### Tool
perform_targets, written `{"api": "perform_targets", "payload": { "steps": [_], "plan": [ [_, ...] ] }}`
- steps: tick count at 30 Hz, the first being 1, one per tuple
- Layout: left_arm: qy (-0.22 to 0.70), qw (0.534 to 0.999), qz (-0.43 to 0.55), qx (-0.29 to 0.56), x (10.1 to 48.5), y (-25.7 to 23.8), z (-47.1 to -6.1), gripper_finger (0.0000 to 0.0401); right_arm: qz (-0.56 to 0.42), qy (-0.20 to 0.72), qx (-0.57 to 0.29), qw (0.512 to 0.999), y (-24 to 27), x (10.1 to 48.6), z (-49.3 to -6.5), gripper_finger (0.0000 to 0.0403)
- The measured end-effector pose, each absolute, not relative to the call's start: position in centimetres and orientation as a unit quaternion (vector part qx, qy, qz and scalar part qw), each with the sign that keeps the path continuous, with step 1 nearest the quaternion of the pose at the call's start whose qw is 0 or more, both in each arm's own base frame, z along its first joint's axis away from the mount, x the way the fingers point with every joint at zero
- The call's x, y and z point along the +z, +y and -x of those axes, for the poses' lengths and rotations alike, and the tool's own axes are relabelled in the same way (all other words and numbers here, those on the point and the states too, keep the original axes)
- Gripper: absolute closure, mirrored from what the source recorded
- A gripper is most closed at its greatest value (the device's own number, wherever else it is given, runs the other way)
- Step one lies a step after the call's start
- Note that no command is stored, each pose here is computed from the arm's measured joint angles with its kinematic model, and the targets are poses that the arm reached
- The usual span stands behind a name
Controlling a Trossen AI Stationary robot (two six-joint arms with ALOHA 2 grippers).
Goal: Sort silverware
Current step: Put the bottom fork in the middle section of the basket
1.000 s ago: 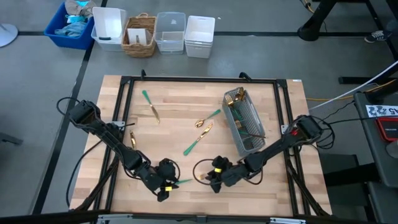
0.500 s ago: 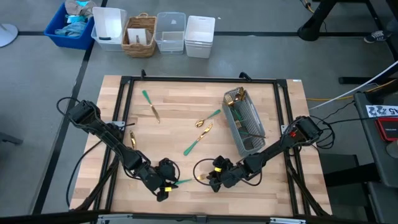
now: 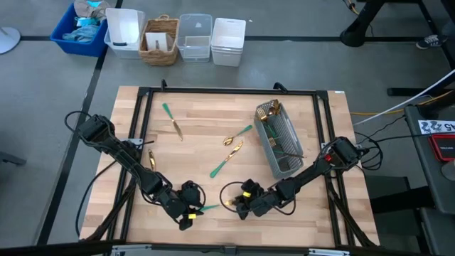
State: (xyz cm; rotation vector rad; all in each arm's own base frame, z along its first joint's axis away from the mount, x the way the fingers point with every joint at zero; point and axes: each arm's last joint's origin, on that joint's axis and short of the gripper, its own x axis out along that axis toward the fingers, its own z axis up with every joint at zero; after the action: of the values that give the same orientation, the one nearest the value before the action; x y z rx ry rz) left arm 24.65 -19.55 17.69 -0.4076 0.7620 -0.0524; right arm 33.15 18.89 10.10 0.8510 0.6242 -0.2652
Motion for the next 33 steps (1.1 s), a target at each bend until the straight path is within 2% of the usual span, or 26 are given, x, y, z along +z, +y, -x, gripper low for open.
{"api": "perform_targets", "payload": {
  "steps": [7,17,23,28,33],
  "plan": [
    [0.370,0.908,0.196,-0.026,17.7,-19.5,-24.6,0.0278,-0.402,0.301,-0.131,0.855,18.6,10.0,-33.2,0.0294],
    [0.370,0.908,0.196,-0.026,17.7,-19.5,-24.6,0.0278,-0.383,0.306,-0.120,0.863,18.7,9.9,-33.2,0.0392],
    [0.370,0.908,0.196,-0.026,17.7,-19.6,-24.6,0.0278,-0.371,0.307,-0.111,0.869,18.7,10.0,-33.2,0.0388],
    [0.367,0.909,0.193,-0.044,18.1,-20.3,-23.9,0.0278,-0.333,0.304,-0.072,0.890,18.6,12.4,-32.9,0.0398],
    [0.338,0.919,0.184,-0.086,20.1,-21.9,-21.5,0.0278,-0.295,0.282,-0.046,0.912,17.9,17.3,-31.8,0.0399]
  ]
}}
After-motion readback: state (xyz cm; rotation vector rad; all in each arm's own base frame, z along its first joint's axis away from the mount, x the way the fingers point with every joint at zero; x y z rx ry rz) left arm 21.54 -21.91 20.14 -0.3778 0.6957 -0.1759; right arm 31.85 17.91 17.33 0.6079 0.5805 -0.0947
